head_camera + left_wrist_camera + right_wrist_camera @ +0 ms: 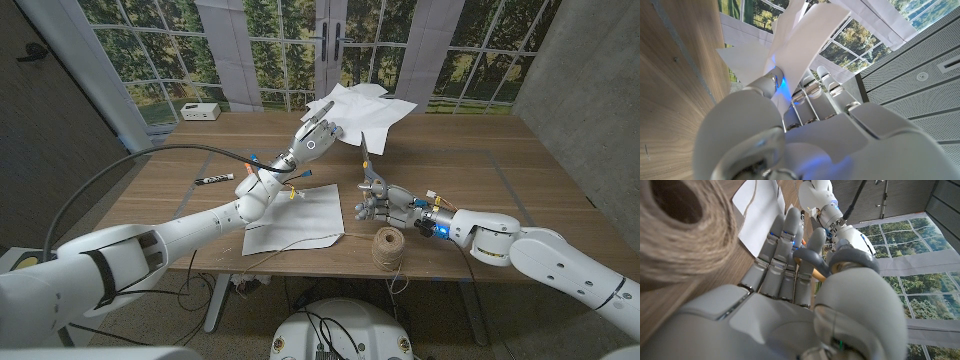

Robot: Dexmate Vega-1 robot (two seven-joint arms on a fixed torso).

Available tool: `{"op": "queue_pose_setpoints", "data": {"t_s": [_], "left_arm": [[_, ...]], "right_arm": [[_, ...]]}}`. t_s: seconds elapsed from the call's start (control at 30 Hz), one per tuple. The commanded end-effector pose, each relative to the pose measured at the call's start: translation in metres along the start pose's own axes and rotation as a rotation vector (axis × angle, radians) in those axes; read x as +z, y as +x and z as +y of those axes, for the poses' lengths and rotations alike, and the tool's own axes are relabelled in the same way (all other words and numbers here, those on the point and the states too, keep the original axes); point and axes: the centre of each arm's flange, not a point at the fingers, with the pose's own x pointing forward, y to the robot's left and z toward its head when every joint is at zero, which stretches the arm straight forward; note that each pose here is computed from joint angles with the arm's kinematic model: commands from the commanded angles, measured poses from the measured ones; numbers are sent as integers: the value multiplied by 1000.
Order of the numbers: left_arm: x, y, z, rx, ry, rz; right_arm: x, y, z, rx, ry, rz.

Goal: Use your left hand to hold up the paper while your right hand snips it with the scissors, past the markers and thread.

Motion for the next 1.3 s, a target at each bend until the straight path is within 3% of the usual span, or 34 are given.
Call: {"op": "queue_pose_setpoints", "data": {"t_s": [0.03, 1.3], "left_arm": [[1, 1, -3, -13, 7, 10], [2, -3, 3, 7, -15, 29]], "right_arm": [[2, -5, -4, 10, -5, 4], [2, -12, 5, -6, -9, -16]]}}
